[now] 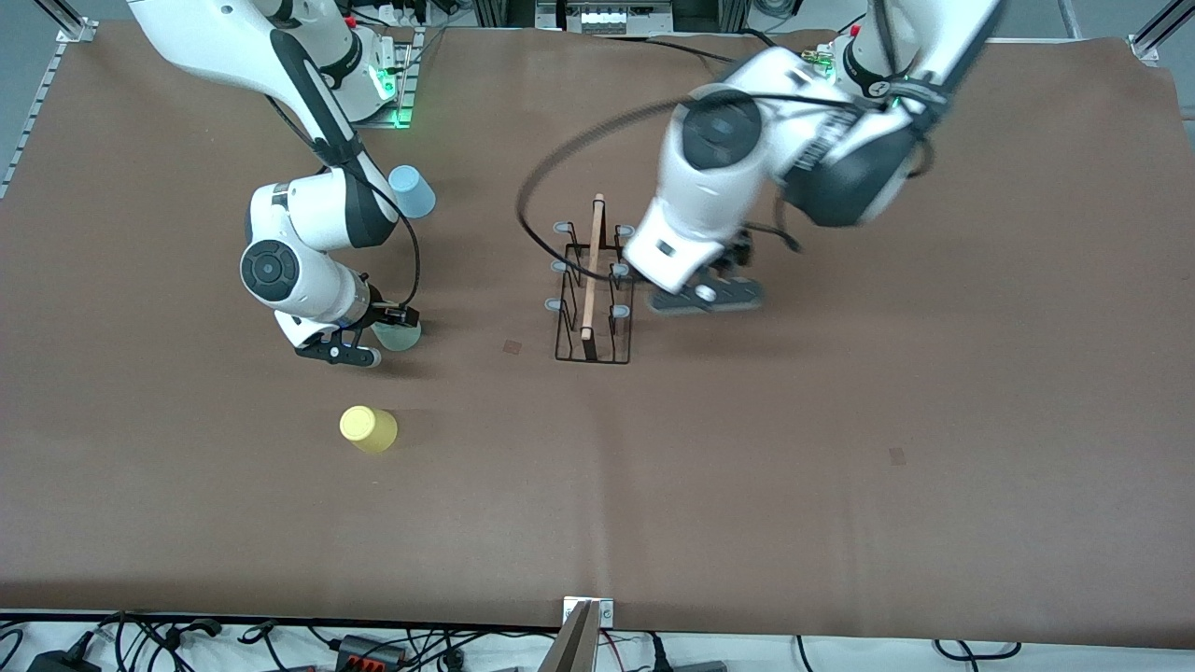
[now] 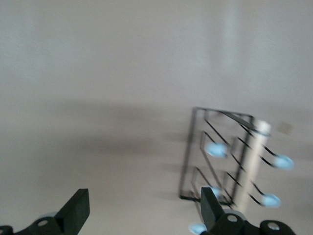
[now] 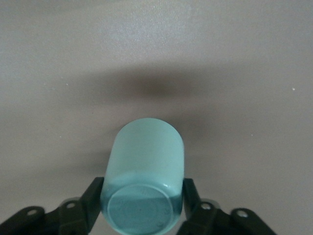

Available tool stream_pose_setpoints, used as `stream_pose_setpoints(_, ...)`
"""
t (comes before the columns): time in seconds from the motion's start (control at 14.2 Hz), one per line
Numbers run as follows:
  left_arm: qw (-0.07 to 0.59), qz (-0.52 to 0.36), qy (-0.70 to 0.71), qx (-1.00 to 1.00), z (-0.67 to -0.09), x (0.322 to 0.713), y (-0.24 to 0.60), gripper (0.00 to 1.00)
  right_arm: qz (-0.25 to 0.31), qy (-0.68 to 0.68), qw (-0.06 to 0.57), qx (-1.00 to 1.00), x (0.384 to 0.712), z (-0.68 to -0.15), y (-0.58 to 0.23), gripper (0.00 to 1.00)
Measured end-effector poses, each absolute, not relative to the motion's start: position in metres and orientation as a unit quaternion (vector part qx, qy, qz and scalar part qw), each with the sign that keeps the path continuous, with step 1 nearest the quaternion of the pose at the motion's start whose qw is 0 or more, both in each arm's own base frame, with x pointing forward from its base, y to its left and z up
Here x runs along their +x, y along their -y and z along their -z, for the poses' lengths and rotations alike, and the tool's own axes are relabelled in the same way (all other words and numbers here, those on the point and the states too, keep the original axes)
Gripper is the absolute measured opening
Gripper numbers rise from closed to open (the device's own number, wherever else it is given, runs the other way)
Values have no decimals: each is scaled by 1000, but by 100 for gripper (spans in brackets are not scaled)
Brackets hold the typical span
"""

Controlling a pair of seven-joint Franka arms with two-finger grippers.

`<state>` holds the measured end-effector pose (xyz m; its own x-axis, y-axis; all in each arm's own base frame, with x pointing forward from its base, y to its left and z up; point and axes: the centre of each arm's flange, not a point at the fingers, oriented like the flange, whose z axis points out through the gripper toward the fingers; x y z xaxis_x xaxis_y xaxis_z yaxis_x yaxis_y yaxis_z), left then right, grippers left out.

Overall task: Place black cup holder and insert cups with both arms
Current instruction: 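Release the holder with the left gripper while the right gripper lifts the cup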

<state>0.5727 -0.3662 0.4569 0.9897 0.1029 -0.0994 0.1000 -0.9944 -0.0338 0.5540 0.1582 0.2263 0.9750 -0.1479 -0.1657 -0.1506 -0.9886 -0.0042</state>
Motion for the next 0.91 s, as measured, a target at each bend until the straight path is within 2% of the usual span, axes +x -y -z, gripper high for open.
stream_pose_setpoints(0.21, 20, -69, 42, -996, -449, 608, 296, 100, -82, -70, 12, -994, 571, -252, -166, 66)
stream_pose_setpoints(0.42, 24, -82, 38, -996, -453, 623, 250, 100, -106, -53, 13, -993, 597, -320, -188, 66)
stream_pose_setpoints(0.56, 22, -73, 4, -997, -468, 632, 214, 100, -118, -33, 18, -992, 601, -368, -214, 66)
stream_pose_setpoints(0.7, 23, -59, -21, -998, -489, 644, 156, 100, -125, -13, 35, -991, 590, -390, -255, 66)
stream_pose_setpoints(0.91, 8, -36, -6, -999, -535, 645, 66, 100, -129, -8, 33, -991, 552, -396, -335, 66)
